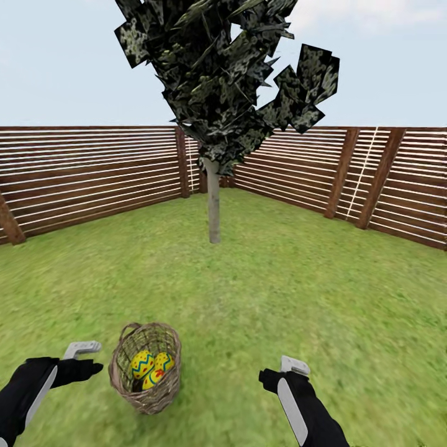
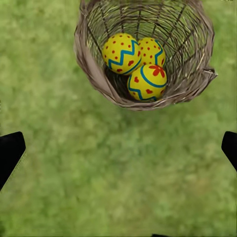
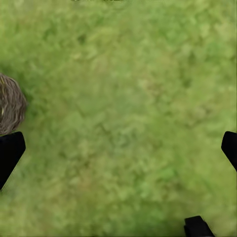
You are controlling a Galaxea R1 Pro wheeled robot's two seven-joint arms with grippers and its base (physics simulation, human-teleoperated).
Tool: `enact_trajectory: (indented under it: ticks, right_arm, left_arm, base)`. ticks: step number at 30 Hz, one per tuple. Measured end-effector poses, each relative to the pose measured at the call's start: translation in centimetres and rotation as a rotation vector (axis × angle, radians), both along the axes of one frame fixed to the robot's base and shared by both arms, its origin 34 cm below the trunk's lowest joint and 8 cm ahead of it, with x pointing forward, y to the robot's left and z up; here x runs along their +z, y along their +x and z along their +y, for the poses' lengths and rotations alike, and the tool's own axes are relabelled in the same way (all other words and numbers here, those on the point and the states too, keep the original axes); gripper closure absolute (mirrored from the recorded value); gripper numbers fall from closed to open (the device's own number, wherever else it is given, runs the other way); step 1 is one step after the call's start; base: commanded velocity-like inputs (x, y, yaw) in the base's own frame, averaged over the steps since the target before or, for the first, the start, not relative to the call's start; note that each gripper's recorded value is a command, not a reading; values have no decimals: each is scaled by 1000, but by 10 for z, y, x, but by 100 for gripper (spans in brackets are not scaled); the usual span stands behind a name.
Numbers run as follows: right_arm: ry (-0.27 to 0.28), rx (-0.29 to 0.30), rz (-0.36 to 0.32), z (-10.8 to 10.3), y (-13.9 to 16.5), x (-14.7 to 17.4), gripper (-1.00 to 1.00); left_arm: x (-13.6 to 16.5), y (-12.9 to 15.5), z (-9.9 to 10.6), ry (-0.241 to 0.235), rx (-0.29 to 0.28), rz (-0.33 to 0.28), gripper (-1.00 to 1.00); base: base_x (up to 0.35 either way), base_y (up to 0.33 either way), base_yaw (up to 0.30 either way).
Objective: Take the three Easter eggs out of the wicker basket on the lawn in the garden, then place them on the lawn next to a single tree (choose any tree) so that all three eggs are next to the same tree and none are left in the basket.
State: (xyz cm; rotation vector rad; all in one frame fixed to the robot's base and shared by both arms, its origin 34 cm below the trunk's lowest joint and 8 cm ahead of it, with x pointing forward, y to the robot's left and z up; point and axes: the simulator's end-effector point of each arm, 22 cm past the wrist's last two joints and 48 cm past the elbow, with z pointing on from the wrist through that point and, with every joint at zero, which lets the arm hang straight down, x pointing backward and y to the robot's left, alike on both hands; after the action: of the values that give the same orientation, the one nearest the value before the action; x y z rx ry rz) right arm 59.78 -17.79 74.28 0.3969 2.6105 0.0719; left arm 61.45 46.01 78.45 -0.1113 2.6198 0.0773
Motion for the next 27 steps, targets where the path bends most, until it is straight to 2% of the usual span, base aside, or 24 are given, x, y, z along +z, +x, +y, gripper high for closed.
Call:
enact_trajectory:
  ticks: [14, 19, 27]
  right_arm:
    - [1, -8, 3, -2, -1, -2, -100]
    - [3, -10, 3, -2, -1, -2, -100]
    - [3, -10, -3, -2, 0, 1, -100]
  left_arm:
    - [-1, 1, 0, 9, -7, -6, -100]
    - [0, 4, 0, 13, -13, -15, -100]
    - [4, 5, -1, 16, -15, -24, -100]
  base:
    - [220, 206, -40]
    - [33, 110, -44]
    - [-12, 144, -195]
